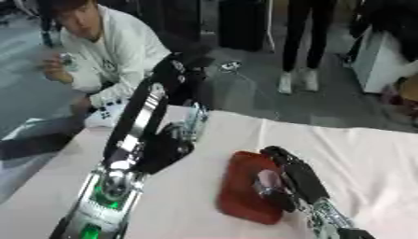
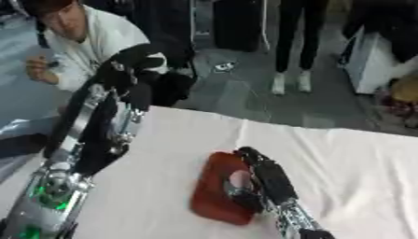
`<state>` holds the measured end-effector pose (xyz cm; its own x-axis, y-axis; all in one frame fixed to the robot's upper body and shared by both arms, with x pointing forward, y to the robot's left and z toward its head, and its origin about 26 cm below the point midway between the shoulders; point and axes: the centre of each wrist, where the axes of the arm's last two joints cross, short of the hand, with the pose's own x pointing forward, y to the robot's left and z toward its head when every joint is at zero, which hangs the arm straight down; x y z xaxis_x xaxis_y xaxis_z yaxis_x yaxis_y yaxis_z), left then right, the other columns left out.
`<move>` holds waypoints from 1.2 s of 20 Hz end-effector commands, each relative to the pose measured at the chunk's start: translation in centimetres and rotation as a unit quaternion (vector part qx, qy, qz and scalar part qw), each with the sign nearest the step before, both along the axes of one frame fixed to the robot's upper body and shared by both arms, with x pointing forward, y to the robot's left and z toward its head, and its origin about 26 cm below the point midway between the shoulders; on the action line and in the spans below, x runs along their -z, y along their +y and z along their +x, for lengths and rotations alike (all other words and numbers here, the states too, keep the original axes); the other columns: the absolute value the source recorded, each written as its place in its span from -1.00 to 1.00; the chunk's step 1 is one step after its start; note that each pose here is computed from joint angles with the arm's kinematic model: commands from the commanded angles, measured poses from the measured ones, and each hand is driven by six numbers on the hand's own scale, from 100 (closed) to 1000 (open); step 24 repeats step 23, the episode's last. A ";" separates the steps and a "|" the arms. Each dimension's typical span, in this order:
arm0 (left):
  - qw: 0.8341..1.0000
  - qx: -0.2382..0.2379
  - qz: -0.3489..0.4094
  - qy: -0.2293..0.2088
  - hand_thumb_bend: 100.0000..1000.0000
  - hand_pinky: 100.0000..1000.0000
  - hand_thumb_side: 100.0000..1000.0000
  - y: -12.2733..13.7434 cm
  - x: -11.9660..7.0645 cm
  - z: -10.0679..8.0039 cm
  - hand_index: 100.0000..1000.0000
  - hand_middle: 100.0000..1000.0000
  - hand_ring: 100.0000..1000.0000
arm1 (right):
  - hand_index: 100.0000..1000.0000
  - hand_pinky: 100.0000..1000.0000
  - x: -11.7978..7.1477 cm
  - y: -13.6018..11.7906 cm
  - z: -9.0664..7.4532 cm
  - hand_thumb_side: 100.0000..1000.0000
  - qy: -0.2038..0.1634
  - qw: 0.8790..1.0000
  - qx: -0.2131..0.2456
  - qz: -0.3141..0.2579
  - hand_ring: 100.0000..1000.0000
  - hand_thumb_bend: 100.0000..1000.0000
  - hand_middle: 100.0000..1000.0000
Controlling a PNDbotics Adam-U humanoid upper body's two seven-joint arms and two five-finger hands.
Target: Pick up objects on the table and place them in the box.
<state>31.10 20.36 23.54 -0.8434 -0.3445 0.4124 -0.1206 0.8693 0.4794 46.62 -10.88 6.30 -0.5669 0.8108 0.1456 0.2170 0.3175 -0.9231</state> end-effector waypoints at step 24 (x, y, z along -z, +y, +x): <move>0.999 -0.030 0.021 0.003 -1.00 0.56 0.42 1.5 0.2 -0.4 0.85 0.75 0.62 | 0.83 -0.12 -12.8 -3.3 -0.9 0.50 -0.137 0.979 -0.100 0.113 0.33 0.18 0.61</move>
